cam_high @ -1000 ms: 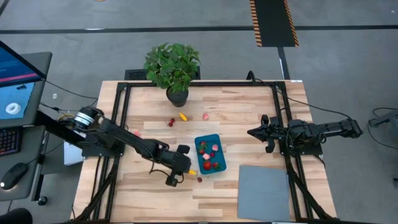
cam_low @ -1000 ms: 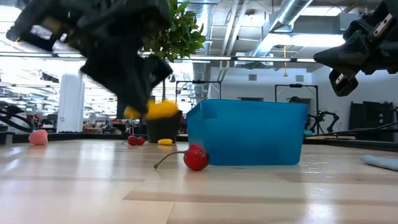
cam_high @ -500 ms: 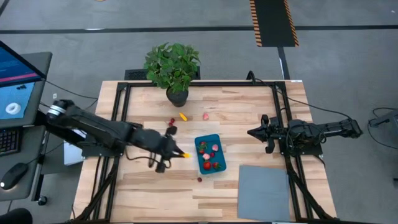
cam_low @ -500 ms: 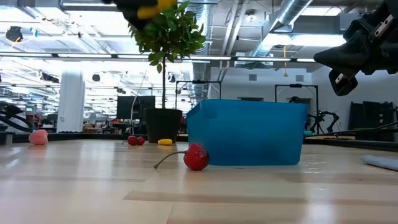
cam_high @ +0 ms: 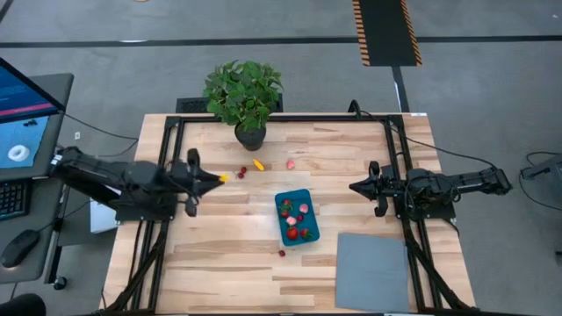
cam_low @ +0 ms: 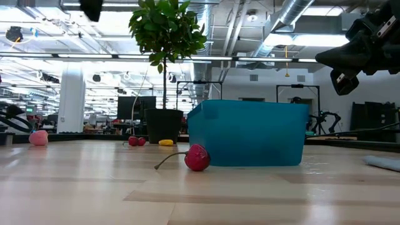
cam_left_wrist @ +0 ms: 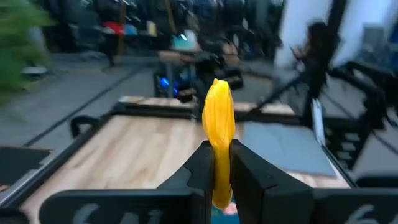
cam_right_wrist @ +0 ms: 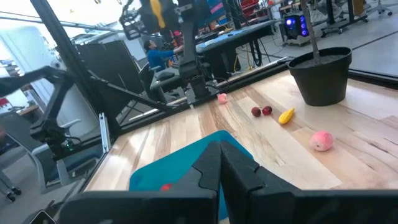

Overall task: Pick and placing Produce into tupperware
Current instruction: Put the bottom corn into the blue bin

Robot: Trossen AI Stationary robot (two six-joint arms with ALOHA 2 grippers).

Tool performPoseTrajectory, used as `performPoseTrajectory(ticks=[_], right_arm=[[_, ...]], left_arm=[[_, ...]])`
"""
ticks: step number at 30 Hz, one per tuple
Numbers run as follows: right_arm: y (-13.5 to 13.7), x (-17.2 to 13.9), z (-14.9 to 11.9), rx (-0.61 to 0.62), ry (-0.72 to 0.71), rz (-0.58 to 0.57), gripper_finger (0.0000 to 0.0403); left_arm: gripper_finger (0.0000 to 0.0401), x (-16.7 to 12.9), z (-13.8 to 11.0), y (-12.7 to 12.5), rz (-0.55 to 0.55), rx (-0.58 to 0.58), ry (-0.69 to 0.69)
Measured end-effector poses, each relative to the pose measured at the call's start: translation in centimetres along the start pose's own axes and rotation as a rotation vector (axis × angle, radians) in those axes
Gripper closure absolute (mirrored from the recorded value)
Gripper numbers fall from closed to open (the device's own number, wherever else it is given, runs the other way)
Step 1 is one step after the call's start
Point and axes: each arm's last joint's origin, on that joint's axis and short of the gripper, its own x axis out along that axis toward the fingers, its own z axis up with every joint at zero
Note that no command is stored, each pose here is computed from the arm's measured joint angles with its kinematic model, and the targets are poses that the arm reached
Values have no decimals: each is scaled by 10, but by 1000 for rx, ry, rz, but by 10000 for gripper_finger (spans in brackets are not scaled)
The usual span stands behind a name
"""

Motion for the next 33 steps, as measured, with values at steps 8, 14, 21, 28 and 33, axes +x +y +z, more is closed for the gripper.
performPoseTrajectory(ticks=[8, 14, 21, 28, 33], right_arm=[[0, 0, 0, 1, 0, 0, 367], [0, 0, 0, 1, -1, 0, 367], [0, 0, 0, 2, -2, 1, 367], [0, 0, 0, 3, -2, 1, 367], [0, 0, 0, 3, -2, 1, 367]], left_arm=[[372, -37, -35, 17, 5, -52, -124], [372, -52, -58, 25, 34, -95, -203], [372, -49, -87, 30, 142, -157, -165], [372, -48, -89, 32, 171, -443, -200], [372, -47, -91, 31, 141, -750, -218]])
